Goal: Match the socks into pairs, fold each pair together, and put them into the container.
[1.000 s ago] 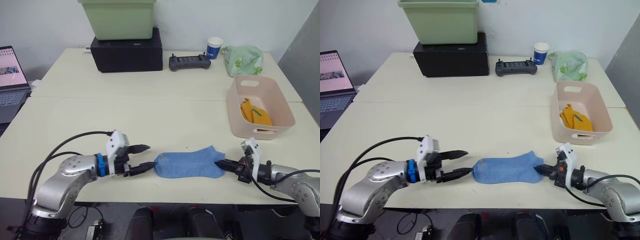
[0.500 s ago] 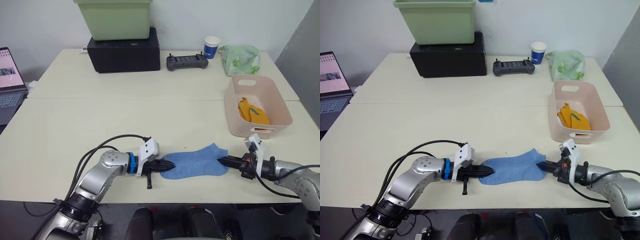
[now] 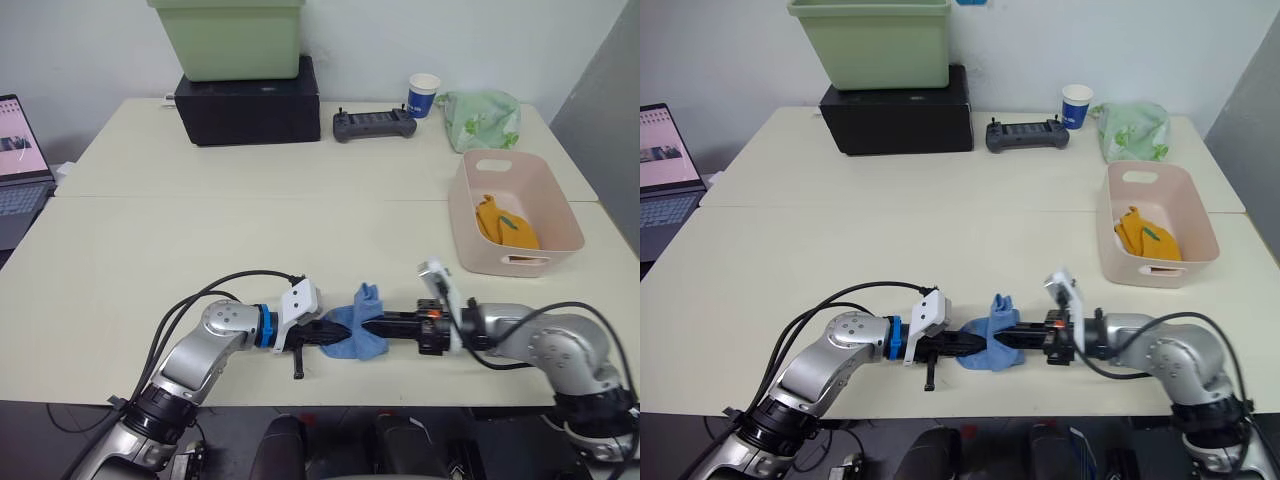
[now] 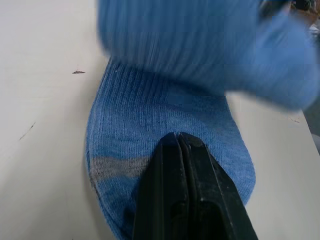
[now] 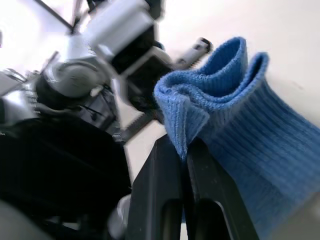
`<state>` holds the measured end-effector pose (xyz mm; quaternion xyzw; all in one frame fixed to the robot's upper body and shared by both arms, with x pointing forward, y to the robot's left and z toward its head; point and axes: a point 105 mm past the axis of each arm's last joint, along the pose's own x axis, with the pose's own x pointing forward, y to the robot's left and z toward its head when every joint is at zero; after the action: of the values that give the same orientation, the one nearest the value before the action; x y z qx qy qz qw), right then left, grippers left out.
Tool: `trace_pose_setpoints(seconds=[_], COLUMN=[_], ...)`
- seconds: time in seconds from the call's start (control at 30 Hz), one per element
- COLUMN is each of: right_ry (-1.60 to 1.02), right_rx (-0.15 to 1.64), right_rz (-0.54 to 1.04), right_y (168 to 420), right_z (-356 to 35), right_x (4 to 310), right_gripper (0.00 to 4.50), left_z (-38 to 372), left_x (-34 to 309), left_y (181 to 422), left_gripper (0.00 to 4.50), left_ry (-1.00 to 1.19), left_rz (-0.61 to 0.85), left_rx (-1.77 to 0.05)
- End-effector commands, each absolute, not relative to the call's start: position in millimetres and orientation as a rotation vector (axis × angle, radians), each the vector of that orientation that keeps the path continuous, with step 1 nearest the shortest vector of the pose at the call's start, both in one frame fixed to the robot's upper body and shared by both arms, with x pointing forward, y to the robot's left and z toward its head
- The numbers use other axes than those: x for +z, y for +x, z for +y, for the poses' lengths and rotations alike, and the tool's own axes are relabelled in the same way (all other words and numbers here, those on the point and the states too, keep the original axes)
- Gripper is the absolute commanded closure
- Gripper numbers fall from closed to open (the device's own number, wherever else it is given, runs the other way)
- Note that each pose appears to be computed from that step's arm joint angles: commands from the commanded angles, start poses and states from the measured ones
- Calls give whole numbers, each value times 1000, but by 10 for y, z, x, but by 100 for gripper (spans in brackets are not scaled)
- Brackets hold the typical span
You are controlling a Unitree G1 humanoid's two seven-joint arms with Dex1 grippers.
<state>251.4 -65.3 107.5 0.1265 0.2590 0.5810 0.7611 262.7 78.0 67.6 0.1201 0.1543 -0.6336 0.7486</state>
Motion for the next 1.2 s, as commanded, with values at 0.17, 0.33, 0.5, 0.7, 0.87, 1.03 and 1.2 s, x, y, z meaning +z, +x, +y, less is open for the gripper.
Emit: trace_pose_setpoints(seconds=[0.17, 0.33, 0.5, 0.7, 0.87, 1.03, 1.2], right_ry=[263, 313, 296, 83, -46, -56, 56], right_rx=[1340, 1375, 1377, 1223, 1252, 1262, 1256], right_rz=[501, 480, 492, 478, 481, 471, 437], right_y=[2495, 2430, 2365, 2596, 2577, 2556, 2530], right_z=[-598, -542, -612, -709, -659, -747, -835], right_x=[1202, 1381, 1432, 980, 762, 778, 1092], right_gripper=[373, 196, 85, 181, 372, 449, 449], left_z=[877, 887, 881, 920, 1100, 1301, 1140], left_x=[577, 596, 618, 739, 952, 1349, 1434], left_y=[2621, 2644, 2651, 2595, 2506, 2347, 2512], left_gripper=[450, 450, 450, 450, 450, 450, 450], left_ry=[272, 268, 264, 245, 276, 319, 284], left_rz=[397, 392, 384, 369, 363, 342, 245], left_rx=[-1355, -1348, -1350, -1354, -1339, -1384, -1365])
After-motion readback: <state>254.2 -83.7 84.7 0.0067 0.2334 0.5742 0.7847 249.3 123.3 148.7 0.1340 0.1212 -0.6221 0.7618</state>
